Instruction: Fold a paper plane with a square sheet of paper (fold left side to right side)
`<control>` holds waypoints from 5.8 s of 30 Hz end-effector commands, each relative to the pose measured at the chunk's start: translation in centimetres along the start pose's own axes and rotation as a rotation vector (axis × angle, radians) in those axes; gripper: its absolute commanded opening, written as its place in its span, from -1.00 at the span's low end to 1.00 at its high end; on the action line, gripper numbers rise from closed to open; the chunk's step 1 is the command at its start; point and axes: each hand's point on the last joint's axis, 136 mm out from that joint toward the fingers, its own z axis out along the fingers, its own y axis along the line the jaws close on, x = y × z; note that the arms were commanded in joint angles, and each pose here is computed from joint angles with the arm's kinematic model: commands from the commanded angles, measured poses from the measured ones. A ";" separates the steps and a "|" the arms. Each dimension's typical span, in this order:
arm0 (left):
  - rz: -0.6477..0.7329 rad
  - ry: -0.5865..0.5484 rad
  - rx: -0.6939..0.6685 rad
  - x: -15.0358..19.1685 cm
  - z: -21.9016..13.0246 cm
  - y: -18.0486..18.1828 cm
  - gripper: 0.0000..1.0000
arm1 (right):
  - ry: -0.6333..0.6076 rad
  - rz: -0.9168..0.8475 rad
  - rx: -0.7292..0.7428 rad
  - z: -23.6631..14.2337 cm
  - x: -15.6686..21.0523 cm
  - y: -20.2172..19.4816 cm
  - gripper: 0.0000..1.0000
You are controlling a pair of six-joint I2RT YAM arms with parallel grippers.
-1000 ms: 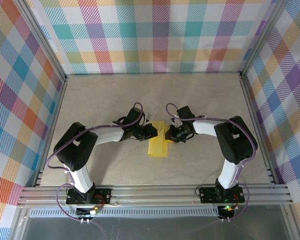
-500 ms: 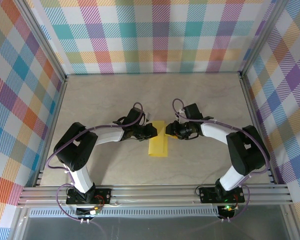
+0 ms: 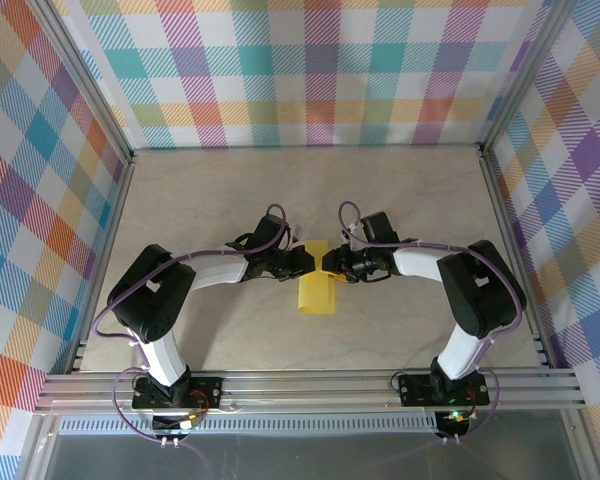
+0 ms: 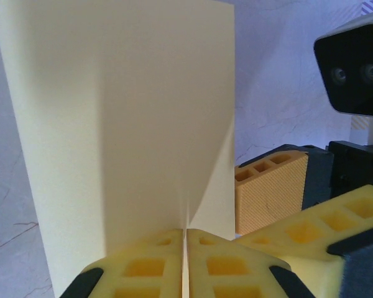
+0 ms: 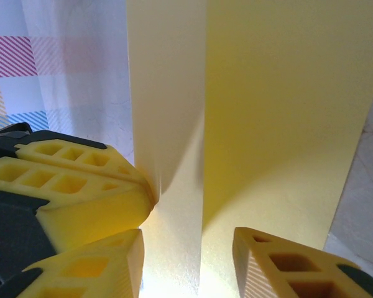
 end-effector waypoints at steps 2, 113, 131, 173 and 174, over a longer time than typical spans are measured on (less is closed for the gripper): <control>-0.005 0.015 -0.007 0.3 0.6 0.1 -0.77 | 0.017 -0.003 -0.028 0.5 0.0 0.4 -0.31; 0.097 0.190 -0.493 3.6 3.6 7.3 -0.02 | -0.095 0.018 0.177 -3.7 -0.7 -2.1 0.06; 0.098 0.204 -0.503 3.9 4.0 7.5 0.02 | -0.087 0.022 0.175 -3.5 -0.5 -2.4 0.06; 0.101 0.208 -0.516 4.0 4.0 7.8 0.03 | -0.004 0.058 0.124 -0.6 0.3 -2.7 -0.43; 0.101 0.207 -0.518 3.9 4.0 7.9 0.03 | -0.004 0.060 0.126 -0.6 0.3 -2.7 -0.43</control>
